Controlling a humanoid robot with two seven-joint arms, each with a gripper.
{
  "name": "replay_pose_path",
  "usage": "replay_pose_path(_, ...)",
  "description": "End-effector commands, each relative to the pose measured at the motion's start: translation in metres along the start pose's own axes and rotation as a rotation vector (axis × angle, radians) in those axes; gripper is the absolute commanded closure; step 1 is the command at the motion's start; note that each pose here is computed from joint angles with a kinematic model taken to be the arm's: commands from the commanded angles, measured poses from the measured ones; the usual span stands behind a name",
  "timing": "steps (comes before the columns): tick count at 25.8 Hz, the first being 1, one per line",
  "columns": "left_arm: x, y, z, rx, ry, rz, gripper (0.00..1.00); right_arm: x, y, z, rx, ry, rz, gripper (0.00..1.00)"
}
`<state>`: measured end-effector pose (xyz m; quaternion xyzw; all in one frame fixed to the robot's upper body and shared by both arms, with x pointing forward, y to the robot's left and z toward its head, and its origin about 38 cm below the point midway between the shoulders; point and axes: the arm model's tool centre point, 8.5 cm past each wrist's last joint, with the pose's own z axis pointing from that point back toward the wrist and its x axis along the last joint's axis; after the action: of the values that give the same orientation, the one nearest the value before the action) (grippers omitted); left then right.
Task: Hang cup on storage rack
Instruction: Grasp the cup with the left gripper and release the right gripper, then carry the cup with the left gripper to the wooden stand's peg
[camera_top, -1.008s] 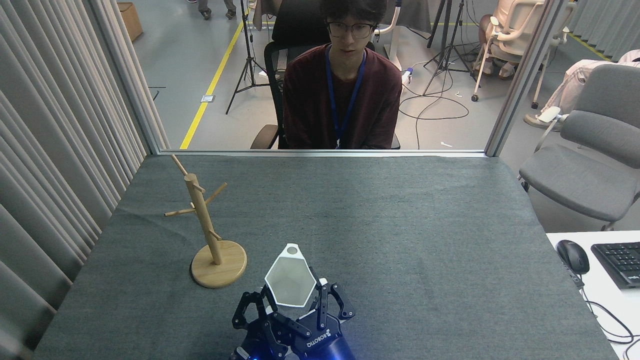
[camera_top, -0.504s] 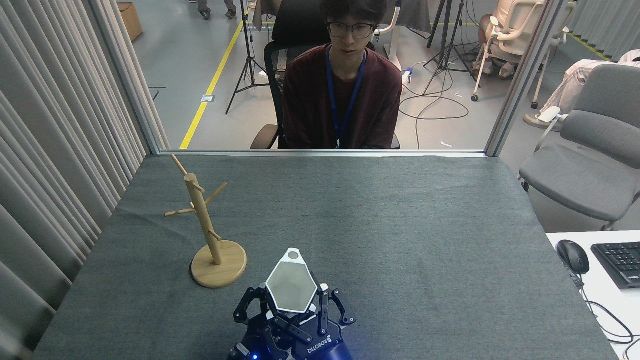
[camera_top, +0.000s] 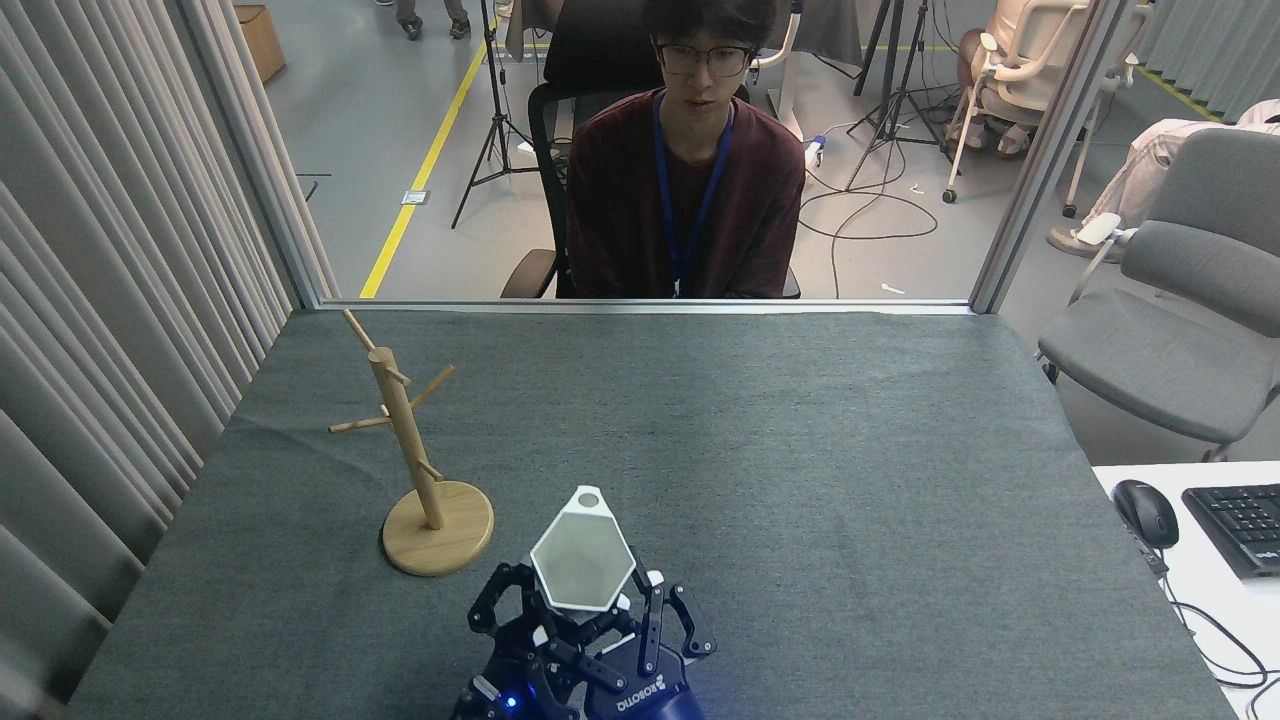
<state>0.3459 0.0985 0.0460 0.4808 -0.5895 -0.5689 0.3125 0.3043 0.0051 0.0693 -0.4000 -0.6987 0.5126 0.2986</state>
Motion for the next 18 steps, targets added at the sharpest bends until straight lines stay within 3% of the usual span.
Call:
replay_pose_path(1, 0.0, -0.002, 0.001, -0.015, 0.003, -0.001, 0.57, -0.001, -0.017, -0.005, -0.082, -0.008, 0.001, 0.02)
replay_pose_path(6, 0.0, -0.003, 0.001, -0.016, 0.004, -0.001, 0.57, -0.009, -0.045, -0.013, -0.171, 0.013, 0.0, 0.02)
replay_pose_path(8, 0.0, -0.002, 0.001, -0.015, 0.006, -0.002, 0.57, -0.021, -0.064, -0.018, -0.229, 0.061, -0.037, 0.02)
replay_pose_path(10, 0.0, -0.002, 0.001, -0.013, 0.006, -0.002, 0.57, -0.057, -0.079, -0.024, -0.286, 0.165, -0.088, 0.02)
replay_pose_path(12, 0.0, 0.0, 0.0, -0.007, 0.007, -0.003, 0.57, -0.123, -0.087, -0.023, -0.326, 0.353, -0.127, 0.02)
replay_pose_path(13, -0.001, 0.001, 0.0, -0.006, 0.008, -0.003, 0.57, -0.161, -0.086, -0.014, -0.335, 0.457, -0.142, 0.02)
replay_pose_path(15, -0.001, 0.001, 0.0, -0.005, 0.009, -0.003, 0.57, -0.221, -0.065, 0.017, -0.261, 0.625, -0.148, 0.02)
replay_pose_path(16, -0.003, 0.001, 0.001, -0.006, 0.013, -0.005, 0.57, -0.243, -0.052, 0.034, -0.197, 0.665, -0.113, 0.01)
replay_pose_path(18, -0.009, 0.002, 0.001, -0.003, 0.035, -0.017, 0.57, -0.272, -0.026, 0.072, -0.033, 0.662, 0.017, 0.02)
